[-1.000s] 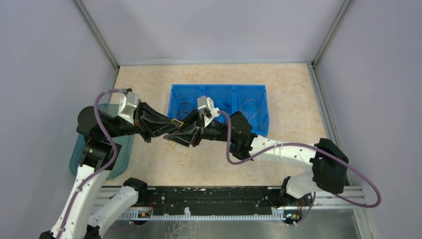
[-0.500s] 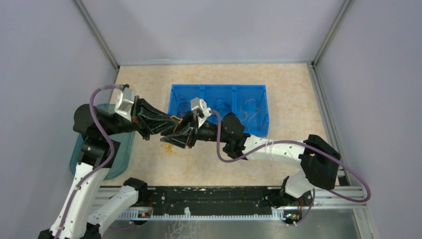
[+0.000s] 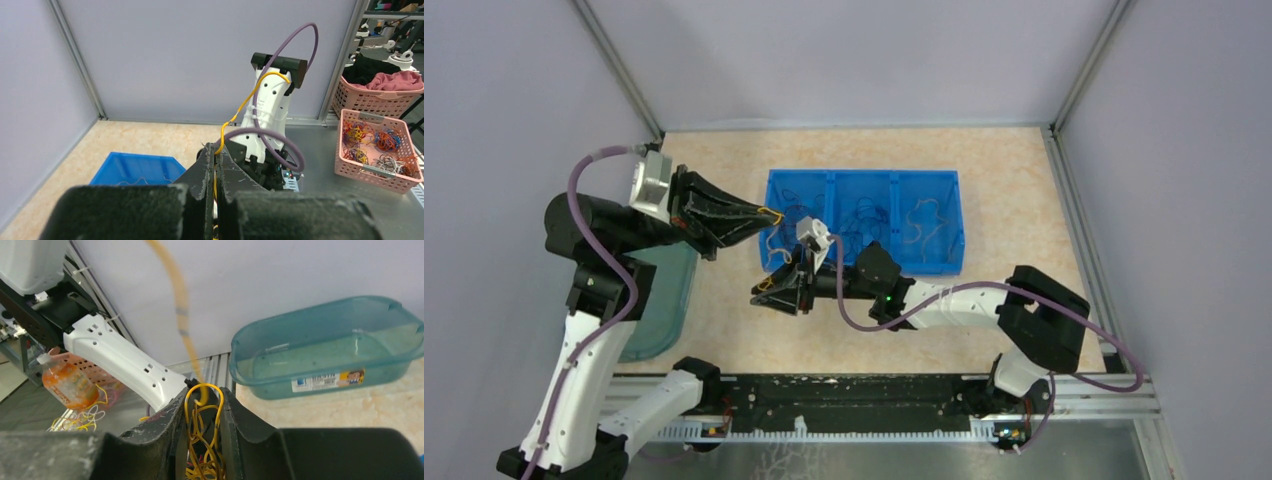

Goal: Untangle the cables
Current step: Untie the cable.

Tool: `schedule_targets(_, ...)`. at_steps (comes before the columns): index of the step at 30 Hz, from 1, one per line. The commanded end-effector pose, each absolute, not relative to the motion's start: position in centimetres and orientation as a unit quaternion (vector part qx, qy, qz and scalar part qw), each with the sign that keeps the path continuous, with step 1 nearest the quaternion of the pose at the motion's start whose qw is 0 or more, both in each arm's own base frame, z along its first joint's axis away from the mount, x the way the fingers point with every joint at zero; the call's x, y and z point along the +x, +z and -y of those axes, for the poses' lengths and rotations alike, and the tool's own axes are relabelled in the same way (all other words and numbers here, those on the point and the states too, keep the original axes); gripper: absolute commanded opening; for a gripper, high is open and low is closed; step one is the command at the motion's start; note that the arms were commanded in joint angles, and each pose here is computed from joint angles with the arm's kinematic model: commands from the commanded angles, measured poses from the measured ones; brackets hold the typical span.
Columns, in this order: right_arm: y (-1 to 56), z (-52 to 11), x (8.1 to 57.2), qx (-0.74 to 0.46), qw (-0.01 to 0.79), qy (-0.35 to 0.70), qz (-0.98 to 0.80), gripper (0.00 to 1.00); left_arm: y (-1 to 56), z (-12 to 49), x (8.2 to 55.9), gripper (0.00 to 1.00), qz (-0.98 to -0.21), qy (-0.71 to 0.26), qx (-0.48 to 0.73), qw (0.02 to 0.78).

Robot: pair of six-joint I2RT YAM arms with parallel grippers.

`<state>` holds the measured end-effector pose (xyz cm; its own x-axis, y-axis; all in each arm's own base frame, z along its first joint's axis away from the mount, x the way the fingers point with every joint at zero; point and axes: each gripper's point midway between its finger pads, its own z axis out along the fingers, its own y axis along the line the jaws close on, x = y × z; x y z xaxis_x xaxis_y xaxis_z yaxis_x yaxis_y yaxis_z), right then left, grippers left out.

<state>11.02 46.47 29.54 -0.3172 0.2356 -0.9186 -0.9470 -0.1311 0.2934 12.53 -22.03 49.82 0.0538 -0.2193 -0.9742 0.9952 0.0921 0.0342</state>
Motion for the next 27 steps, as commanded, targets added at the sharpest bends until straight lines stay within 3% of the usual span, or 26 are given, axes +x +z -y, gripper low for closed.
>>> schedule_targets(1, 29.6, -46.4, 10.3, -0.363, 0.451, 0.667, -0.468, 0.27, 52.2, 21.7, 11.4, 0.00, -0.420, -0.514, 0.441, 0.604)
schedule_targets(27, 21.3, -43.6, 10.8, -0.323, 0.433, 0.638, -0.548, 0.23, 63.3, 20.0, 8.7, 0.00, -0.285, -0.414, 0.478, 0.720)
